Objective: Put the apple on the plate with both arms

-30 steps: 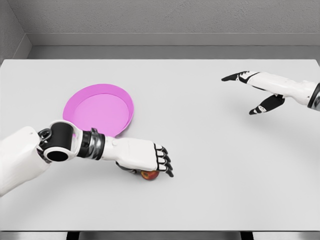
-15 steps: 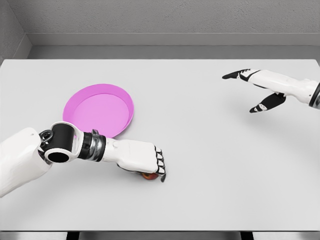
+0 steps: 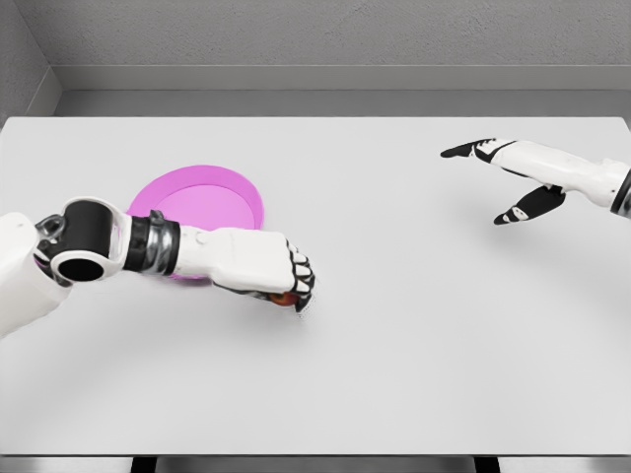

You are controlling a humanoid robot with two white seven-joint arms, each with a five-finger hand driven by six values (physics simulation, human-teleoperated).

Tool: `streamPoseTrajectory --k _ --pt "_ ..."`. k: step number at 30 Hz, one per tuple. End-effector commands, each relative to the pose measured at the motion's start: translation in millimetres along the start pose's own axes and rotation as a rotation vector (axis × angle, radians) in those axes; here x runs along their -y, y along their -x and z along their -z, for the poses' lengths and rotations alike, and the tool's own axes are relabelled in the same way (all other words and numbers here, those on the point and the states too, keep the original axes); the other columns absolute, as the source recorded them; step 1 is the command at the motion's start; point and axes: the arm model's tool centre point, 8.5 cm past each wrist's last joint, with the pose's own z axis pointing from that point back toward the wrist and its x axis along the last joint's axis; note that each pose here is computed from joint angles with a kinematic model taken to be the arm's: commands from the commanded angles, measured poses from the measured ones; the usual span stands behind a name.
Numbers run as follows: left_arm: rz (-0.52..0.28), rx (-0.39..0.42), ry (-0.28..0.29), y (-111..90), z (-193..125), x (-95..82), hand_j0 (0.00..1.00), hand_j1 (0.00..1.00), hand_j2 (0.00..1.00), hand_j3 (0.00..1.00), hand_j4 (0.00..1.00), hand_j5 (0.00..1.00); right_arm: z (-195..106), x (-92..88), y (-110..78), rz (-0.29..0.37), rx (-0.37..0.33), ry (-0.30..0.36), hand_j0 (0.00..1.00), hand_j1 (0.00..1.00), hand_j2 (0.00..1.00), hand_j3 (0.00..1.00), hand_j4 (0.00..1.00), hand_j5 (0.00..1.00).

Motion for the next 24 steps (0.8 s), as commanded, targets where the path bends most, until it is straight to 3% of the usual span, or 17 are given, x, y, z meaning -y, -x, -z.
streamPoseTrajectory --k 1,4,7,9,12,14,16,19,23,24 --pt "-0.044 -0.131 -0.063 31.2 -53.5 -12.0 0.39 0.39 0.39 0.39 0.39 0.39 -0.2 1.2 -0.3 0.006 0.002 0.007 1.00 1.00 1.00 1.00 1.00 1.00" --pt "-0.124 -0.321 -0.131 80.8 -105.9 -11.5 0.40 0.40 0.40 0.40 0.40 0.40 -0.1 2.0 -0.4 0.005 0.002 0.008 1.00 1.00 1.00 1.00 1.00 1.00" --pt "-0.173 -0.403 -0.152 99.5 -130.9 -3.4 0.40 0.40 0.40 0.40 0.40 0.40 -0.1 2.0 -0.4 0.005 0.002 0.008 1.00 1.00 1.00 1.00 1.00 1.00" --pt "-0.207 -0.421 -0.126 105.1 -131.2 11.2 0.40 0.40 0.40 0.40 0.40 0.40 0.6 1.9 -1.1 0.004 0.005 0.009 1.00 1.00 1.00 1.00 1.00 1.00" --pt "-0.221 -0.398 -0.114 103.1 -120.6 17.4 0.44 0.44 0.44 0.44 0.44 0.44 0.6 1.9 -1.1 0.004 0.005 0.009 1.00 1.00 1.00 1.00 1.00 1.00" --pt "-0.227 -0.381 -0.094 101.0 -113.3 22.4 0.53 0.53 0.53 0.53 0.53 0.53 0.6 1.2 -1.0 0.006 0.004 0.008 1.00 1.00 1.00 1.00 1.00 1.00" --pt "-0.230 -0.380 -0.095 100.7 -113.0 22.9 0.78 0.78 0.78 0.78 0.78 0.78 -0.1 -0.1 -0.4 0.007 0.003 0.006 1.00 1.00 1.00 1.00 1.00 1.00" --pt "-0.236 -0.382 -0.099 101.5 -114.7 23.4 1.00 1.00 1.00 1.00 1.00 1.00 -0.1 -0.2 -0.4 0.006 0.002 0.005 1.00 1.00 1.00 1.00 1.00 1.00" --pt "-0.258 -0.377 -0.127 101.5 -120.6 21.3 1.00 1.00 1.00 1.00 1.00 1.00 -0.2 -0.9 -0.2 0.007 0.002 0.004 1.00 1.00 1.00 1.00 1.00 1.00" --pt "-0.293 -0.400 -0.129 108.7 -126.3 29.3 1.00 1.00 1.00 1.00 1.00 1.00 -0.2 -0.9 -0.2 0.007 0.002 0.004 1.00 1.00 1.00 1.00 1.00 1.00"
